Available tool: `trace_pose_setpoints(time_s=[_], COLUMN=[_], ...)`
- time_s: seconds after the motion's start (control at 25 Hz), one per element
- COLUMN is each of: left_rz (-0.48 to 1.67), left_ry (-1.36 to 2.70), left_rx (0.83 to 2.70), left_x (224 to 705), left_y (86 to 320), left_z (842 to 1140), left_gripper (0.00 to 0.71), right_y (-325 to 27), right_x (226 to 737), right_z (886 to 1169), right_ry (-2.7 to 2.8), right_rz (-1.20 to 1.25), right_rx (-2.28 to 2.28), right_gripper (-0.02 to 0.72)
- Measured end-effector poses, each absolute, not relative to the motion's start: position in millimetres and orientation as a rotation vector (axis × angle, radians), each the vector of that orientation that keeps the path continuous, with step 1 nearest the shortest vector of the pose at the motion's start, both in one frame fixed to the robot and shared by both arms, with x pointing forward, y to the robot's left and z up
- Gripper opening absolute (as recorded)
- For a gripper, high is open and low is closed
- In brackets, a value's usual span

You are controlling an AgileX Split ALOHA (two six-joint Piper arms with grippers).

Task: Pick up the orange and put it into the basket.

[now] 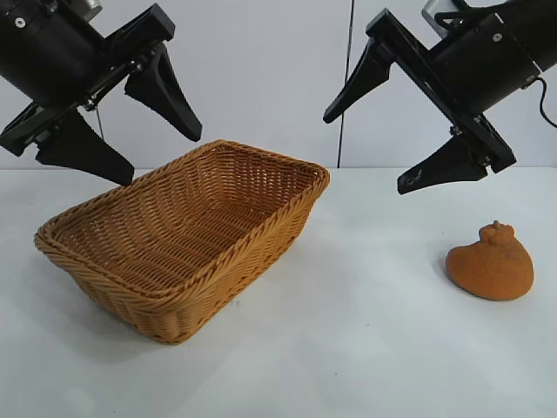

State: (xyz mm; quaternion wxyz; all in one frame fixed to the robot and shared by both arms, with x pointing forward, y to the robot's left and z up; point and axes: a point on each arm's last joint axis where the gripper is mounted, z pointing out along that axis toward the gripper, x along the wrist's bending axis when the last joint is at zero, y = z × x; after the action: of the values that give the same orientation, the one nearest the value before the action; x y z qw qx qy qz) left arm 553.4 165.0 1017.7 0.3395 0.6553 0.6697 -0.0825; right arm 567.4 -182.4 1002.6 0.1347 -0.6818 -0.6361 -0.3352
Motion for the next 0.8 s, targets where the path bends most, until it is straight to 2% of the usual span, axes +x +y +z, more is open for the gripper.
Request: trace_pose_setpoints(time_s=[0.8], left_rz=[-0.193], left_ry=[1.743], left_rx=[1.693], left_x=[555.1], left_y=[165.5], left_z=[1018.1], left_gripper=[0.549], right_y=[-182.9], right_x=[567.8], right_z=[1002.4], right_ry=[-1.849], right_rz=[-0.974], right_rx=[-1.98], right_gripper=[0.684])
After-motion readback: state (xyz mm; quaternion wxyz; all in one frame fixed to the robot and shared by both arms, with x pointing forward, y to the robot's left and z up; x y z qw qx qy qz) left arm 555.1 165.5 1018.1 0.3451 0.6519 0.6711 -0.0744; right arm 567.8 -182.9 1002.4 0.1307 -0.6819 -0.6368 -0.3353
